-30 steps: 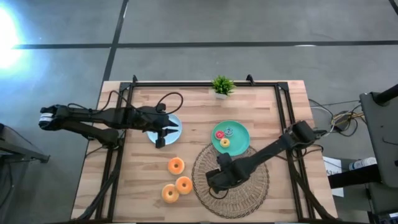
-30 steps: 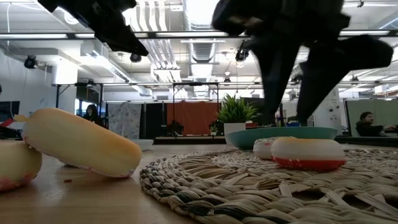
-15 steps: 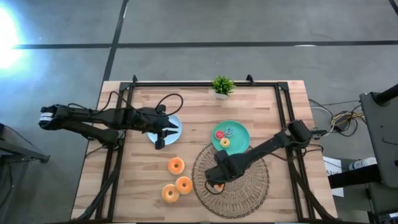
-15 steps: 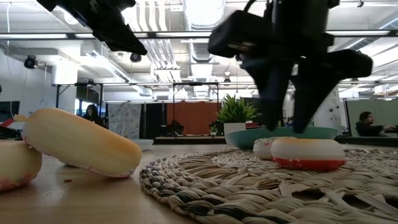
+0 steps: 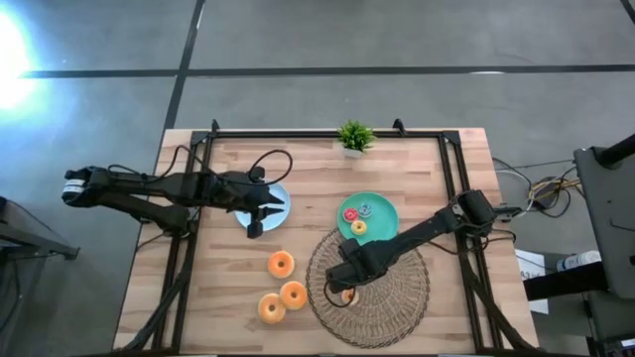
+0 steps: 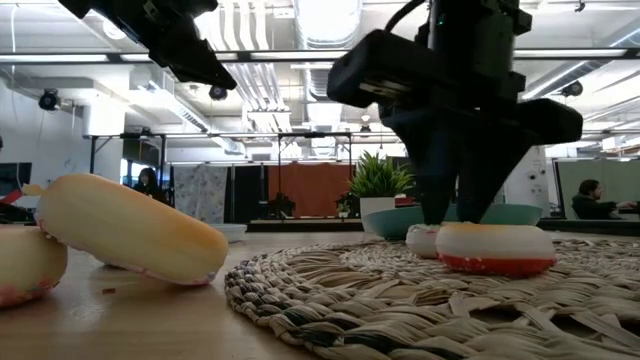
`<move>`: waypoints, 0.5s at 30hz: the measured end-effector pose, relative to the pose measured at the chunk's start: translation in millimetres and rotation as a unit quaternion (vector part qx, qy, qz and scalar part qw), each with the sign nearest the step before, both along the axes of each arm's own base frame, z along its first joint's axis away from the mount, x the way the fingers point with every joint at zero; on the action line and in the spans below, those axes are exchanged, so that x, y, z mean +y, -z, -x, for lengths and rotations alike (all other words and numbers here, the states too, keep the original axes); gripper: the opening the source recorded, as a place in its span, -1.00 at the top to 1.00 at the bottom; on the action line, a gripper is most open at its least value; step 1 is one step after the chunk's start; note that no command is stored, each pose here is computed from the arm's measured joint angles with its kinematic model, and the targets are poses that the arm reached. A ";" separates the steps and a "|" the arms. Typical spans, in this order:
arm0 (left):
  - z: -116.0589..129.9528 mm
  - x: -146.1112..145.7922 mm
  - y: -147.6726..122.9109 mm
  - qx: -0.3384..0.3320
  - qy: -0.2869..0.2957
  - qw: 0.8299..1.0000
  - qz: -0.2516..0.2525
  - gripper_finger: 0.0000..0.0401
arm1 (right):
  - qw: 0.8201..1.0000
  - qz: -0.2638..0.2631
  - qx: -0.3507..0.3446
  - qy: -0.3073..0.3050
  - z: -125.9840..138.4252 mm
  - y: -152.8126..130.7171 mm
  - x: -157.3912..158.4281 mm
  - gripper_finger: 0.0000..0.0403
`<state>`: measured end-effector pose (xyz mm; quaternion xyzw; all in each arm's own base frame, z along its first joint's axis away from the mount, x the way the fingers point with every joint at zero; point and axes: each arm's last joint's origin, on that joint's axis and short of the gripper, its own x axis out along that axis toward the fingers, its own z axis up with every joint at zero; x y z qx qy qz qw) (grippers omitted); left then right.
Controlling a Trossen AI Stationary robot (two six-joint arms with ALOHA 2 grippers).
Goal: Pick & Place donuts
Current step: Put the small white donut on the green plate
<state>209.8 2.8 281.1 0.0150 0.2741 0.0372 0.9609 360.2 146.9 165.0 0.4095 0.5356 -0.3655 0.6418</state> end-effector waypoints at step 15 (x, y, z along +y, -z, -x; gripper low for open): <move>0.0 0.0 0.4 0.001 0.002 1.000 -0.004 0.65 | 1.000 -0.003 0.014 -0.021 2.3 5.1 -3.5 0.66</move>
